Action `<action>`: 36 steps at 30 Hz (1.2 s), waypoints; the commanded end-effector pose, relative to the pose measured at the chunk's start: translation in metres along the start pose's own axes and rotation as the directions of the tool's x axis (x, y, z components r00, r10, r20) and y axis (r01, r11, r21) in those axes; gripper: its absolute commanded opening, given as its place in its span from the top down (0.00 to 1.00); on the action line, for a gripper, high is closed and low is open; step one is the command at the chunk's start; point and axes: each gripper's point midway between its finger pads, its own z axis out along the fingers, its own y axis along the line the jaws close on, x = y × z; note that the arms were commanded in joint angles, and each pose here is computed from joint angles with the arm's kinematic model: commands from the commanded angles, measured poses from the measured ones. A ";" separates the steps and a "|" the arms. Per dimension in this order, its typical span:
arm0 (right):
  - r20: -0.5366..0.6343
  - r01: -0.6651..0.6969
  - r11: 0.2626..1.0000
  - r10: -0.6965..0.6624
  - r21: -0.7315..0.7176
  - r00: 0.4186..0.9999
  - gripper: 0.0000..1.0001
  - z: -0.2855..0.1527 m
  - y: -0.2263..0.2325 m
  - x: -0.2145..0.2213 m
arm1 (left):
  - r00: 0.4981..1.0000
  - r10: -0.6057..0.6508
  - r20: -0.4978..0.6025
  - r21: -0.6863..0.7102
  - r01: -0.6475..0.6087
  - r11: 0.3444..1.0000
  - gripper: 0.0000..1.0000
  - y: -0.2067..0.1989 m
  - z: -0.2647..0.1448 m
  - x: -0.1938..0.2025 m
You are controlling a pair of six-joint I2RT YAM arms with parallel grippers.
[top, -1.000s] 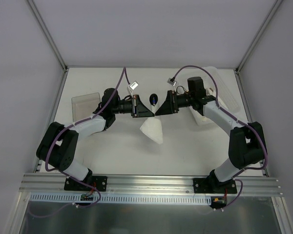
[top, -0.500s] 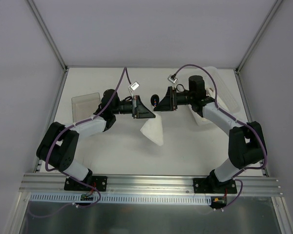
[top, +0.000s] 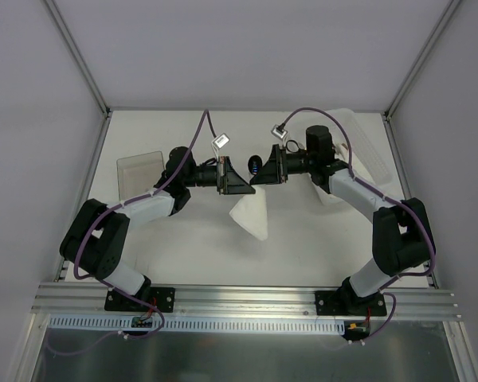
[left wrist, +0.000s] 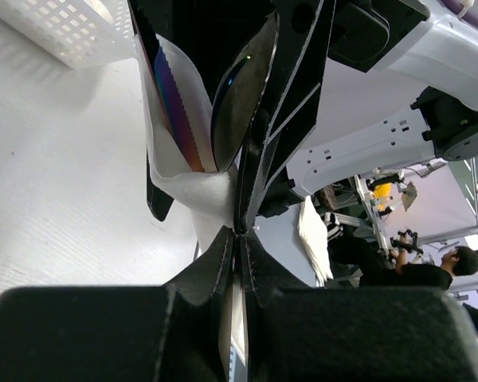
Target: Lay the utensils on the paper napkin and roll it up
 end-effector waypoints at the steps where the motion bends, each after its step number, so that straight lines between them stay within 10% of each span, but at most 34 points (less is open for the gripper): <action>1: -0.001 0.064 0.998 -0.064 -0.022 0.998 0.62 0.000 0.007 0.001 | 0.992 0.127 0.018 0.095 -0.128 0.987 1.00 -0.031 0.000 -0.009; 9: 0.010 0.064 0.998 -0.064 -0.019 0.998 1.00 -0.002 0.011 -0.002 | 0.990 0.137 0.027 0.062 -0.138 0.988 1.00 -0.030 -0.001 -0.010; 22: 0.129 0.068 0.995 -0.077 0.071 0.989 1.00 -0.008 0.023 -0.027 | 0.924 0.361 0.127 -0.454 -0.269 0.849 0.54 -0.022 -0.045 -0.060; 36: 0.301 -0.161 0.930 0.058 0.330 0.952 1.00 -0.016 -0.014 -0.056 | 0.934 0.355 -0.049 -0.574 -0.317 0.755 0.49 -0.018 -0.045 -0.028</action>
